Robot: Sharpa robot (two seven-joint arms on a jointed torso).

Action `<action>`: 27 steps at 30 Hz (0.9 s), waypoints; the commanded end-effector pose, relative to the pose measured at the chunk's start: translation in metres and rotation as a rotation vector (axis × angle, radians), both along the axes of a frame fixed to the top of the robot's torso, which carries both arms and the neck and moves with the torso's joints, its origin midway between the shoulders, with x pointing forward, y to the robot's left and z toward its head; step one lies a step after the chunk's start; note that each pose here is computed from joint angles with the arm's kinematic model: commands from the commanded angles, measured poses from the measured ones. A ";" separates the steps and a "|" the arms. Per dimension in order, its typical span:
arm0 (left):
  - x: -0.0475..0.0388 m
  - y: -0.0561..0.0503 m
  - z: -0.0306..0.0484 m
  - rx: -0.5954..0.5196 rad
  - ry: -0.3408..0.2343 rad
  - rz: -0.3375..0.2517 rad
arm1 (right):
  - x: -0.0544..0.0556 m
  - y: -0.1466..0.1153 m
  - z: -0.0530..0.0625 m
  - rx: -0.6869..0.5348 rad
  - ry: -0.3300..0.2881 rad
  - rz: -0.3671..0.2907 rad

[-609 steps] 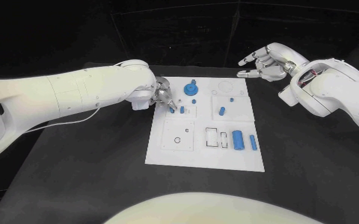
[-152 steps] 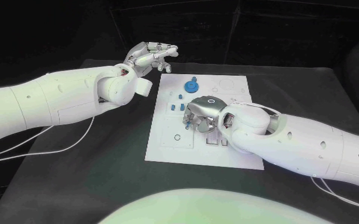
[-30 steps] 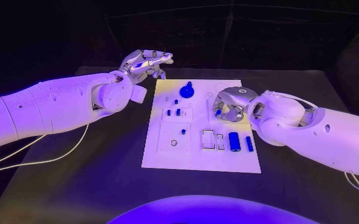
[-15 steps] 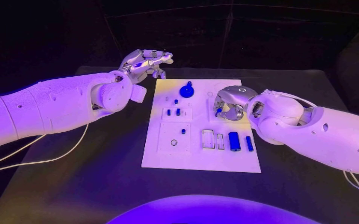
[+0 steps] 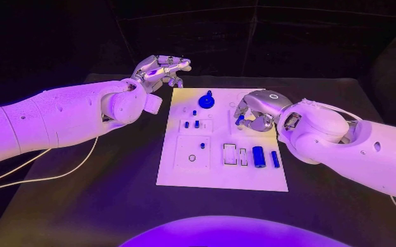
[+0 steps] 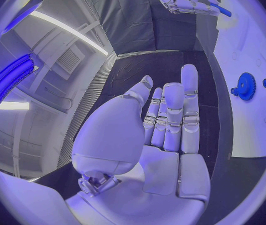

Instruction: Assemble the parts on the task board

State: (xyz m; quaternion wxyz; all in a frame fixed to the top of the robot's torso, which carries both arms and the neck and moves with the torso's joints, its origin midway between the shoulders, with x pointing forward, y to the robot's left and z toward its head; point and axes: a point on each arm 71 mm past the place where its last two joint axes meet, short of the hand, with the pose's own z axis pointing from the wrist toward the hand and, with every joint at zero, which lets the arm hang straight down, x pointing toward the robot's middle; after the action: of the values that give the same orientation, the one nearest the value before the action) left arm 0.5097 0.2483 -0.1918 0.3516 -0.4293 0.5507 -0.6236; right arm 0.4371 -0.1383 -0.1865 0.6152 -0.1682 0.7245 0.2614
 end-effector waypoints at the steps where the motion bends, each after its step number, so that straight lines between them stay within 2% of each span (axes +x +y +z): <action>1: 0.0004 0.000 0.0013 -0.004 -0.005 -0.008 | -0.006 0.004 0.014 0.091 -0.023 0.012; 6: 0.0005 -0.001 0.0013 -0.004 -0.005 -0.009 | -0.015 0.021 0.025 0.150 0.003 0.059; 13: 0.0006 -0.004 0.0013 -0.006 -0.006 -0.015 | -0.026 0.066 0.027 0.191 0.038 0.186; 18: 0.0007 -0.007 0.0015 -0.009 -0.007 -0.022 | -0.035 0.095 0.016 0.187 0.080 0.280; 27: 0.0010 -0.012 0.0016 -0.013 -0.008 -0.031 | -0.040 0.114 -0.015 0.132 0.167 0.337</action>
State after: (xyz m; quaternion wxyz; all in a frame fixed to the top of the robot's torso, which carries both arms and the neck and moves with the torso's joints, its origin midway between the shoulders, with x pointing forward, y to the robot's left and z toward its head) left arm 0.5106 0.2383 -0.1922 0.3448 -0.4255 0.5531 -0.6278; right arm 0.3998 -0.0268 -0.1987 0.5322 -0.2051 0.7106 0.4121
